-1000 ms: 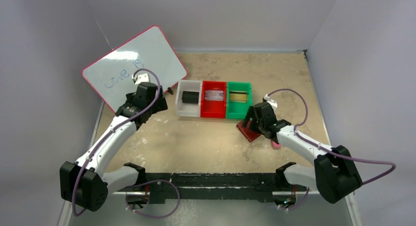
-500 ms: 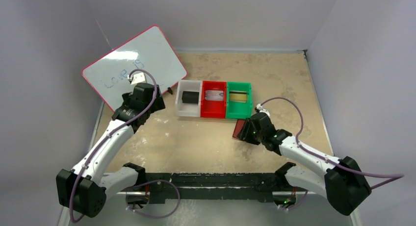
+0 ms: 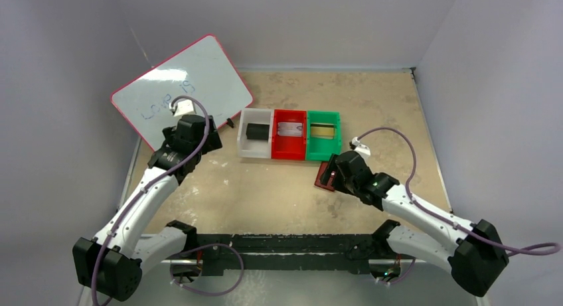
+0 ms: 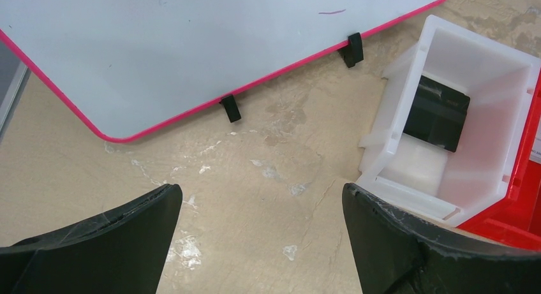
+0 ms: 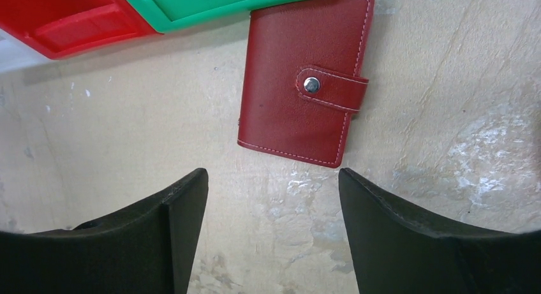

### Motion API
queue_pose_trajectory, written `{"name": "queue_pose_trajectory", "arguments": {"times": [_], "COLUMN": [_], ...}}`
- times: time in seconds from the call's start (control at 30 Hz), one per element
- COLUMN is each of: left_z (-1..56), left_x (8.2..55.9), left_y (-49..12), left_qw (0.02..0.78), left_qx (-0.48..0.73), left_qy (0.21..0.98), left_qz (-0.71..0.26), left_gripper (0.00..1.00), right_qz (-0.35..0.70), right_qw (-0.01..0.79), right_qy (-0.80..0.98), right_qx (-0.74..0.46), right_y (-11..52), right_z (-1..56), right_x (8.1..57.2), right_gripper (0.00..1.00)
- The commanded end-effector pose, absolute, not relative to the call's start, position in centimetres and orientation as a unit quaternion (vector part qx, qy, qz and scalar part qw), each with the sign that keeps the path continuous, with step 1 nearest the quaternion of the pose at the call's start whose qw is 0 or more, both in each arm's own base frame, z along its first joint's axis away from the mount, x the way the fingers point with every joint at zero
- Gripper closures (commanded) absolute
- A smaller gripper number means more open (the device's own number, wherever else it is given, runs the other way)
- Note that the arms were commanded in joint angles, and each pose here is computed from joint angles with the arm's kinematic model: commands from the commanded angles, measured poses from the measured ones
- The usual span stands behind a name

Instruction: Take the credit cards out of the card holder

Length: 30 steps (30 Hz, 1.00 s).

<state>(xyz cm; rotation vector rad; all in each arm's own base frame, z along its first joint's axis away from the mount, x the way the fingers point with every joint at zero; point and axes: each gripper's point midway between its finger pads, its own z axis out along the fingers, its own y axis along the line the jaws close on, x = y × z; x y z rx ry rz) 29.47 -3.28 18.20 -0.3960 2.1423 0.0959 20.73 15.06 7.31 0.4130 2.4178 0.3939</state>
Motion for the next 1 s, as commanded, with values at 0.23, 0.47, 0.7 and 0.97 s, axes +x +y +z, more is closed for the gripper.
{"name": "queue_pose_trajectory", "arguments": {"times": [0.23, 0.47, 0.7, 0.97], "left_z": [18.8, 17.9, 17.5, 17.4], "left_x": [30.0, 30.2, 30.2, 29.8], "left_y": [-4.4, -4.6, -4.4, -5.6], "left_qw": [0.482, 0.471, 0.466, 0.459], "left_qx": [-0.156, -0.152, -0.149, -0.149], "left_qy": [0.862, 0.869, 0.872, 0.876], "left_qz": [0.004, 0.009, 0.016, -0.015], "left_gripper": [0.03, 0.03, 0.03, 0.03], "right_qz": [-0.028, 0.017, 0.066, 0.109], "right_qw": [0.34, 0.337, 0.302, 0.241], "right_qy": [0.911, 0.924, 0.939, 0.96], "right_qx": [0.231, 0.181, 0.149, 0.091], "right_y": [11.2, 12.3, 13.5, 18.7], "right_z": [5.8, 5.0, 2.2, 0.3], "right_x": [24.0, 27.5, 27.4, 20.4], "right_gripper": [0.11, 0.14, 0.39, 0.56]}}
